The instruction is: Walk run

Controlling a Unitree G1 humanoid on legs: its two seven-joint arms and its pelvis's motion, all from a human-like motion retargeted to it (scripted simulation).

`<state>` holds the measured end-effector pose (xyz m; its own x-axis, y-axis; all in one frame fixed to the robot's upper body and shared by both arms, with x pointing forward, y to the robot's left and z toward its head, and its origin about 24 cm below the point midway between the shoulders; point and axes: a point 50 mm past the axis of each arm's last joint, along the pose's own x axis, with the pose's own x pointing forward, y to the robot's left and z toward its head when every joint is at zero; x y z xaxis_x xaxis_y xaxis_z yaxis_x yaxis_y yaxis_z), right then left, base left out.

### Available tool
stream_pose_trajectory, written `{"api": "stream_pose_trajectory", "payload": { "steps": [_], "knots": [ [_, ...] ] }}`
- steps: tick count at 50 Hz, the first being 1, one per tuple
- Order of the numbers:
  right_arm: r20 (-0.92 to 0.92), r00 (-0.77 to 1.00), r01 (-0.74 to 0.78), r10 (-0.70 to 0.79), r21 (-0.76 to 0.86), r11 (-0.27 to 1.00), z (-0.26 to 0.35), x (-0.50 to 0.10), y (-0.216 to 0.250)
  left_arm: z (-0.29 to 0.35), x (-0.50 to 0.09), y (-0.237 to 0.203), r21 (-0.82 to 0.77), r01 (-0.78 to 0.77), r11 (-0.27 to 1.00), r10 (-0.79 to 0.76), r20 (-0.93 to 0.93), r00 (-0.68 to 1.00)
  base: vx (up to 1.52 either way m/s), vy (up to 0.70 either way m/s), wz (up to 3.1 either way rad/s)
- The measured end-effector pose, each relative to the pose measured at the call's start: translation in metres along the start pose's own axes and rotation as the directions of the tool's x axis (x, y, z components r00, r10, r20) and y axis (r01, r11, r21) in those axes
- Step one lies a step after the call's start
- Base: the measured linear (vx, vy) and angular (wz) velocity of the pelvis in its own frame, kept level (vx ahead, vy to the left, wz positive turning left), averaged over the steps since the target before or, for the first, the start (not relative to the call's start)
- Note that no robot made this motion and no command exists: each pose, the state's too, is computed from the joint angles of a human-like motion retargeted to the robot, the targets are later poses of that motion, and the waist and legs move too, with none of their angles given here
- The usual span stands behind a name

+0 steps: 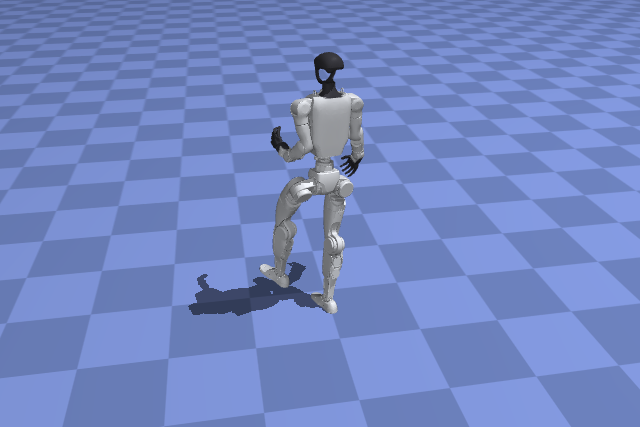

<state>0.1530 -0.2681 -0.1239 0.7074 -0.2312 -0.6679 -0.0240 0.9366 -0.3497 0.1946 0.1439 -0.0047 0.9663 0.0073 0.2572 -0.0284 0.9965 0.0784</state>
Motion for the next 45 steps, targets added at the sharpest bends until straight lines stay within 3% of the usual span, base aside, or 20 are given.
{"api": "stream_pose_trajectory", "payload": {
  "steps": [8,15,23,29,45],
  "knots": [
    [0.005,0.998,0.058,-0.059,0.14,0.988,-0.01,-0.007,0.0,0.001,-0.01,0.002,0.031,0.03,0.999,-0.029,-0.011,1.0,0.81,-0.15,-0.63],
    [-0.284,0.952,-0.065,0.115,0.181,0.981,-0.076,-0.045,0.057,-0.006,-0.021,0.014,0.072,0.014,0.997,-0.009,-0.064,0.998,0.98,-0.08,-0.52],
    [-0.543,0.784,-0.294,0.301,0.103,0.95,-0.131,-0.106,0.105,0.0,0.001,0.025,0.103,0.044,0.994,-0.043,-0.007,0.999,0.7,-0.13,-0.27],
    [-0.597,0.734,-0.341,0.324,0.088,0.936,-0.15,-0.133,0.116,0.01,0.018,0.025,0.124,0.078,0.989,-0.087,0.068,0.994,0.67,-0.14,0.33],
    [-0.655,0.667,-0.277,0.356,0.225,0.934,-0.158,-0.155,0.136,0.018,0.034,0.022,0.122,0.119,0.985,-0.135,0.13,0.982,0.61,-0.29,-0.09]
  ]
}}
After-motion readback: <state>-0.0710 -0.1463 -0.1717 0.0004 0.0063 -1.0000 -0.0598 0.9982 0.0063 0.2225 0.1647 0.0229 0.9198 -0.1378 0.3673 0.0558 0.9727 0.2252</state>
